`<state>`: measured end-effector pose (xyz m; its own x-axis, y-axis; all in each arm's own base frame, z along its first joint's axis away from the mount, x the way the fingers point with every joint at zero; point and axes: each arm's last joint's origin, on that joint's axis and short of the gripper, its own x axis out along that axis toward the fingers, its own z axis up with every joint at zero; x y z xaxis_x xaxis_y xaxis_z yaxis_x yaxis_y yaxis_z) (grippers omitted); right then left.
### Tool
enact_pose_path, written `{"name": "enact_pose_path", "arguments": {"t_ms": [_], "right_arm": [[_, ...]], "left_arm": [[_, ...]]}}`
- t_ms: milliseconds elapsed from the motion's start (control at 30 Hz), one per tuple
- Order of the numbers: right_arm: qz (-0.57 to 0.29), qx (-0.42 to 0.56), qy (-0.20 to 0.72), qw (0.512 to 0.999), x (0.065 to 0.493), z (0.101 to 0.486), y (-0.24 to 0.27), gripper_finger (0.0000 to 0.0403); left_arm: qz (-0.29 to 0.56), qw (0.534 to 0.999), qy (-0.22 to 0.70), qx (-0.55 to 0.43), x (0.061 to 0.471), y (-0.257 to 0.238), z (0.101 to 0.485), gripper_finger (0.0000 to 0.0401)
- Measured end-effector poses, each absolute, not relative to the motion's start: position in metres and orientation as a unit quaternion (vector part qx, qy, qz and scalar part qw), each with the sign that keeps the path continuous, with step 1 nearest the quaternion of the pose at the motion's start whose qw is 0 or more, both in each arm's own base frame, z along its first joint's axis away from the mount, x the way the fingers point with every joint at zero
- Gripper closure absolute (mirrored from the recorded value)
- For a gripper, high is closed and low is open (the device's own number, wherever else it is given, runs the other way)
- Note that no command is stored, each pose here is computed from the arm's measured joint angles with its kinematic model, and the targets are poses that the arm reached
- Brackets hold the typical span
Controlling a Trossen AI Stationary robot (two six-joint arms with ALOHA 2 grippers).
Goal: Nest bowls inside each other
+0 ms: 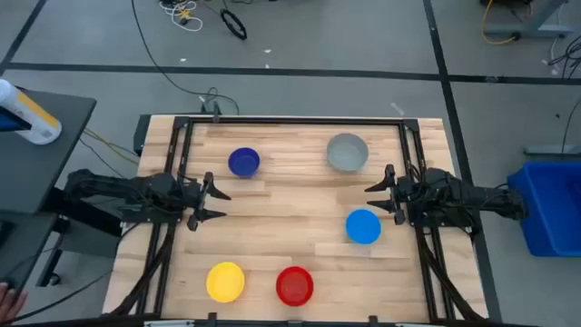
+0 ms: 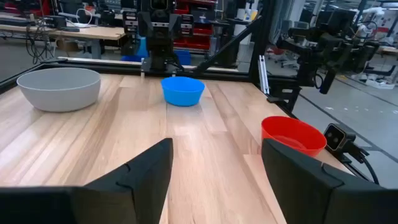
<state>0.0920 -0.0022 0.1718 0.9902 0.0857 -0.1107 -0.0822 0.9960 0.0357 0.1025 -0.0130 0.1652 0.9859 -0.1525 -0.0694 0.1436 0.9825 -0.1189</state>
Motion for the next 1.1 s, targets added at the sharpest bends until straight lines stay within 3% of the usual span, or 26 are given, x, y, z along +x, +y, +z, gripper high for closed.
{"name": "enact_pose_path", "arguments": {"t_ms": [1100], "right_arm": [[0.042, 0.015, 0.056, 0.997, 0.092, 0.1718, -0.0022, 0.0206]], "left_arm": [[-0.074, 0.995, 0.039, -0.057, 0.1025, -0.013, 0.1651, 0.0146]]}}
